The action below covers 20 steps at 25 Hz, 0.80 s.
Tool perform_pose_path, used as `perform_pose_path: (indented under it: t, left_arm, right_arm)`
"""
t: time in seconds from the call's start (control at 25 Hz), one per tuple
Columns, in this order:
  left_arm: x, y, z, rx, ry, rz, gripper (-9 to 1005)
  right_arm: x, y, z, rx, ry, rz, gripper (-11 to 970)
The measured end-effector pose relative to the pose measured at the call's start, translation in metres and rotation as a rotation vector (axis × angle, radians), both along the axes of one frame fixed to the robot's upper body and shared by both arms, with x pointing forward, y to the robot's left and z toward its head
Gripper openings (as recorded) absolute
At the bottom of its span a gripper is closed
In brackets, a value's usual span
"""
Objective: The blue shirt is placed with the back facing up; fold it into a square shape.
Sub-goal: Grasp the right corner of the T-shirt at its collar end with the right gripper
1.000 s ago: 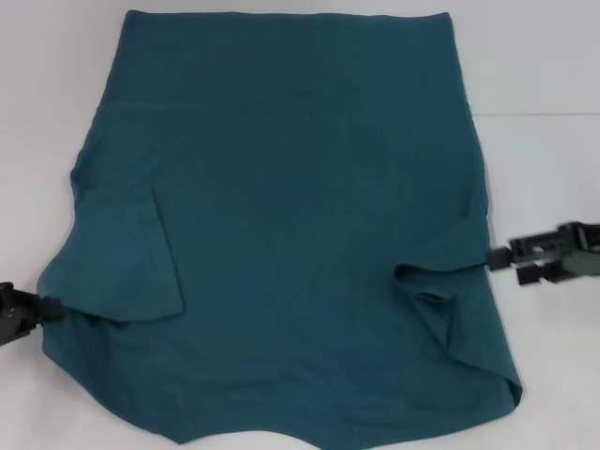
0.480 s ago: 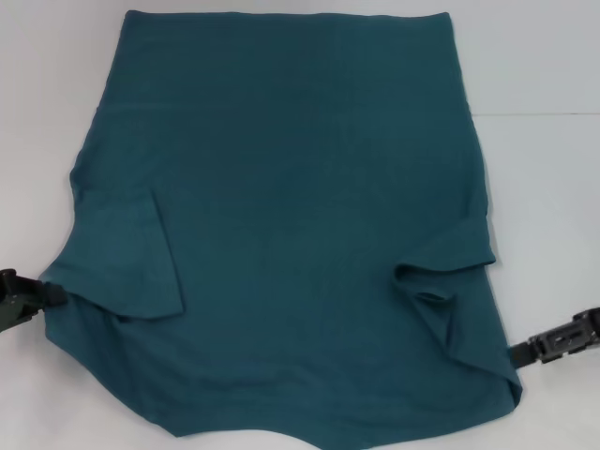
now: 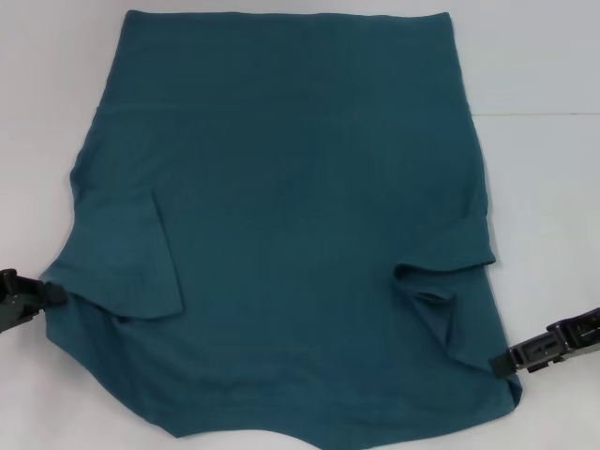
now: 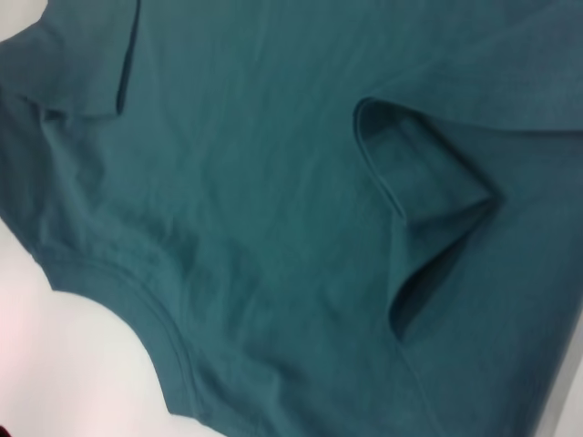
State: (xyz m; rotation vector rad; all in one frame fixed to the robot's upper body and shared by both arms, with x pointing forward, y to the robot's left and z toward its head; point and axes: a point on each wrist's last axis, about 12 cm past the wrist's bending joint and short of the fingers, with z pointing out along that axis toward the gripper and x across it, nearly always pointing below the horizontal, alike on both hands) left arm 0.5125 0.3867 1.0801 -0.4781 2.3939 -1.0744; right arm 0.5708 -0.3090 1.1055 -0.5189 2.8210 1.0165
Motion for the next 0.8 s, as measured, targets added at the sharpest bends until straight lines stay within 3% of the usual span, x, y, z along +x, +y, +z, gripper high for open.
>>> perform_pose_path:
  t: [0.48, 0.8]
  left_arm:
    - [-0.0012, -0.0002, -0.0010, -0.002, 0.003, 0.001, 22]
    - [-0.0023, 0.0007, -0.0019, -0.001, 0.004, 0.008, 24]
  right_arm:
    - [-0.0013, 0.0020, -0.0040, -0.002, 0.047, -0.065, 884]
    - [-0.0005, 0.0031, -0.0057, -0.020, 0.015, -0.021, 885]
